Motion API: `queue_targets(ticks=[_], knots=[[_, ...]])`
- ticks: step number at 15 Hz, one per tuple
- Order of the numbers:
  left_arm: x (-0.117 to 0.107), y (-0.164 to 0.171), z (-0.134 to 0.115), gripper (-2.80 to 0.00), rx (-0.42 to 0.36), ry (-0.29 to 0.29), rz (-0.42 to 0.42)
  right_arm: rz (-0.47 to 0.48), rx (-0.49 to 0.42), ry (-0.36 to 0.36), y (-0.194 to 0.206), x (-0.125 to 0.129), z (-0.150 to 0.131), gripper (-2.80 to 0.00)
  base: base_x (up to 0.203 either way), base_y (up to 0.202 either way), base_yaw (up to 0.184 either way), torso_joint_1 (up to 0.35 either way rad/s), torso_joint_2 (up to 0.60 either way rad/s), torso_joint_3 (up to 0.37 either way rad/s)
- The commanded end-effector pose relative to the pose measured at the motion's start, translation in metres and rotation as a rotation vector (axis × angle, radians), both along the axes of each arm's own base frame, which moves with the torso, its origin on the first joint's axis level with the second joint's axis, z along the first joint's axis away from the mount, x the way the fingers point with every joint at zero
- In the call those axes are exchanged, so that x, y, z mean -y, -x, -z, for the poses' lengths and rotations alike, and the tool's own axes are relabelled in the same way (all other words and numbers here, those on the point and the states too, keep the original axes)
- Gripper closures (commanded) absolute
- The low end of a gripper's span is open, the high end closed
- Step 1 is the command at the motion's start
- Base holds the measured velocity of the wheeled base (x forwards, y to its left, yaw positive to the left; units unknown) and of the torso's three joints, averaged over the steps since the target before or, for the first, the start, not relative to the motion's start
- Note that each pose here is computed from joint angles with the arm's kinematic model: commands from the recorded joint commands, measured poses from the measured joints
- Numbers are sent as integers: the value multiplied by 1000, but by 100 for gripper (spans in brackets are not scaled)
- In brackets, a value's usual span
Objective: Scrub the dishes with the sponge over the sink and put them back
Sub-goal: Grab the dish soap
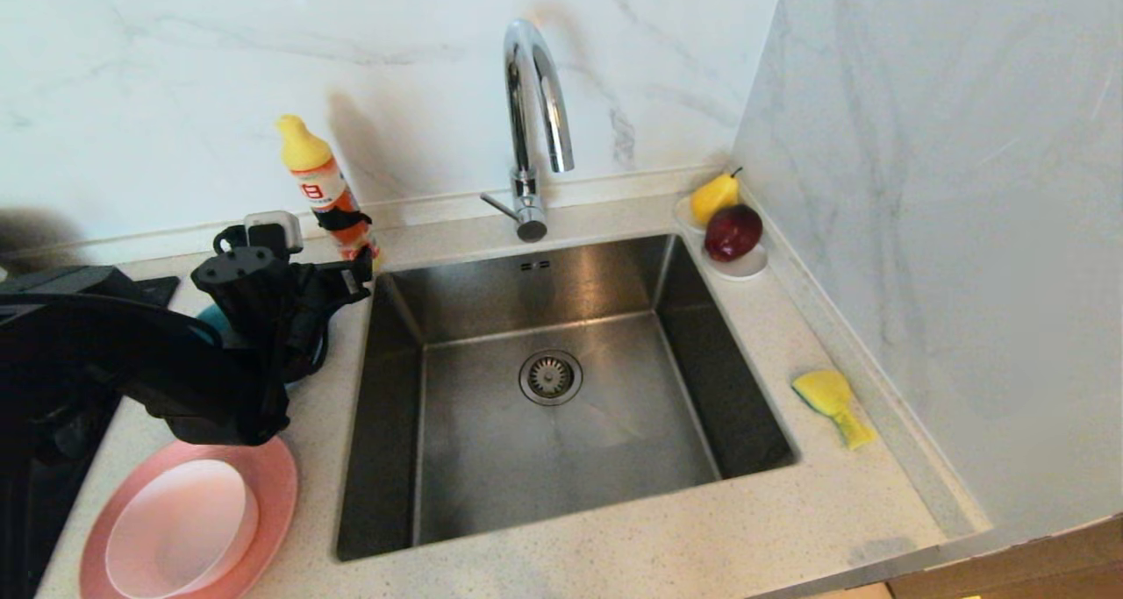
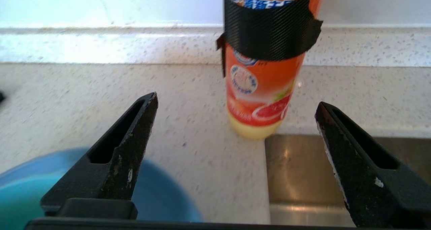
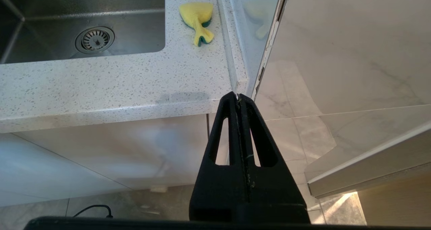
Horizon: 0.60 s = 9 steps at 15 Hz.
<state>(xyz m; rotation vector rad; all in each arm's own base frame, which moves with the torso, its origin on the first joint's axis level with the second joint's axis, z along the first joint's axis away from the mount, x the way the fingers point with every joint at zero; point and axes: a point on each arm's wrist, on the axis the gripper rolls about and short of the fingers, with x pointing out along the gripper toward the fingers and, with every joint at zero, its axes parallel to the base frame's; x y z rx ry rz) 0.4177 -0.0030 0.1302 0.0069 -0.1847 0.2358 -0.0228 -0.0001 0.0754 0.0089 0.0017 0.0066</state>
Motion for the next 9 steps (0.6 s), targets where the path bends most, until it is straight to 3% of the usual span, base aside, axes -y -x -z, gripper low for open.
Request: queue_targets(ticks=[1, 9], knots=[[1, -7, 2, -280, 3, -1, -3, -2, 2, 0, 0, 0, 0, 0, 0, 0, 0, 0, 0, 0], [18, -23, -1, -280, 26, 5, -17, -1, 2, 0, 0, 0, 0, 0, 0, 0, 0, 0, 0, 0]])
